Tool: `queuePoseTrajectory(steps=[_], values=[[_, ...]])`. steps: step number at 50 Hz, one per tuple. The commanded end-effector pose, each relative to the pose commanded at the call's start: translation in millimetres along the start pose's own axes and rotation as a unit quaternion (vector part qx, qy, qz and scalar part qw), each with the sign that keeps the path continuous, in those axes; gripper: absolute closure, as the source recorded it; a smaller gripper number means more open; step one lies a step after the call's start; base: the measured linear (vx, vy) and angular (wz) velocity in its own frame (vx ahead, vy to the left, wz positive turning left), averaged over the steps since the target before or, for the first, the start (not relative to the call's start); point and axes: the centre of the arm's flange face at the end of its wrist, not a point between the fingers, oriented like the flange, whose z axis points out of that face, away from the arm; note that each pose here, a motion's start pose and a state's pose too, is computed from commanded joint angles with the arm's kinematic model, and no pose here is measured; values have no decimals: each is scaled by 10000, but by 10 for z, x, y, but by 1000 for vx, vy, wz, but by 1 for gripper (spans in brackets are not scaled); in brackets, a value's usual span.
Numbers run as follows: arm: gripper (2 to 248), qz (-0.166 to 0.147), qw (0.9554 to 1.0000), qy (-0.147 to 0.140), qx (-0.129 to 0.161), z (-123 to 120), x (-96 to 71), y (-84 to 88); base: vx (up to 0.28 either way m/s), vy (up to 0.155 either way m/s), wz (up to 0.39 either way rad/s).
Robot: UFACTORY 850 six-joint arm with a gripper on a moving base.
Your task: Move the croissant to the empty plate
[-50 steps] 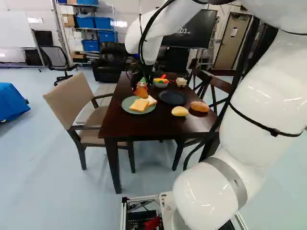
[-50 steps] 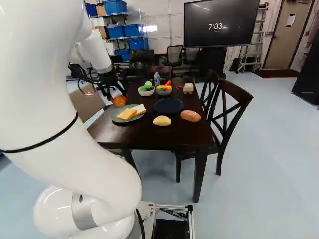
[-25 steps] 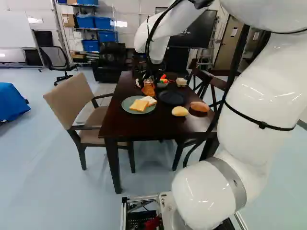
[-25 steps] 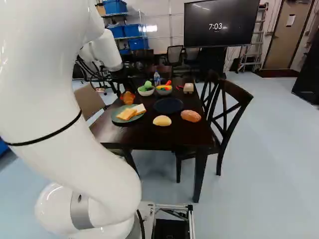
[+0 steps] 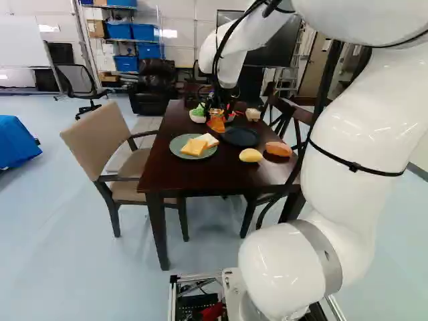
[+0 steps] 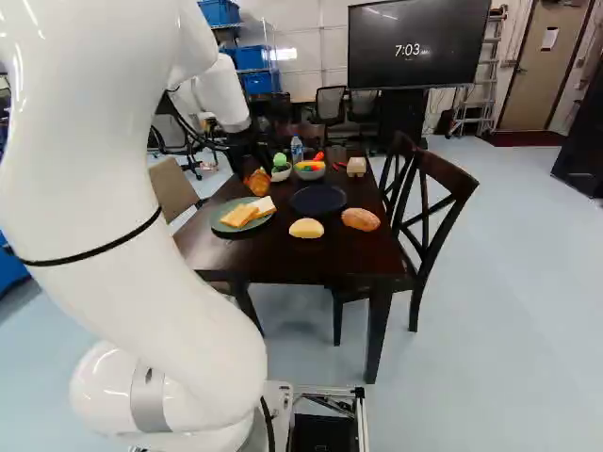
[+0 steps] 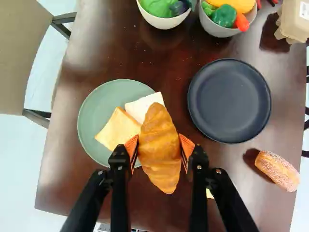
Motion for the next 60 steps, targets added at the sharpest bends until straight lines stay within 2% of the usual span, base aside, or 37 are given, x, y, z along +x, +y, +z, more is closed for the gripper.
queuePoseTrajectory(steps=[31,60], values=[[120,489,9985,-20,-233,0,-49,564,0,0,0],[120,930,9947,-12,-447,61,30,1113,0,0,0]])
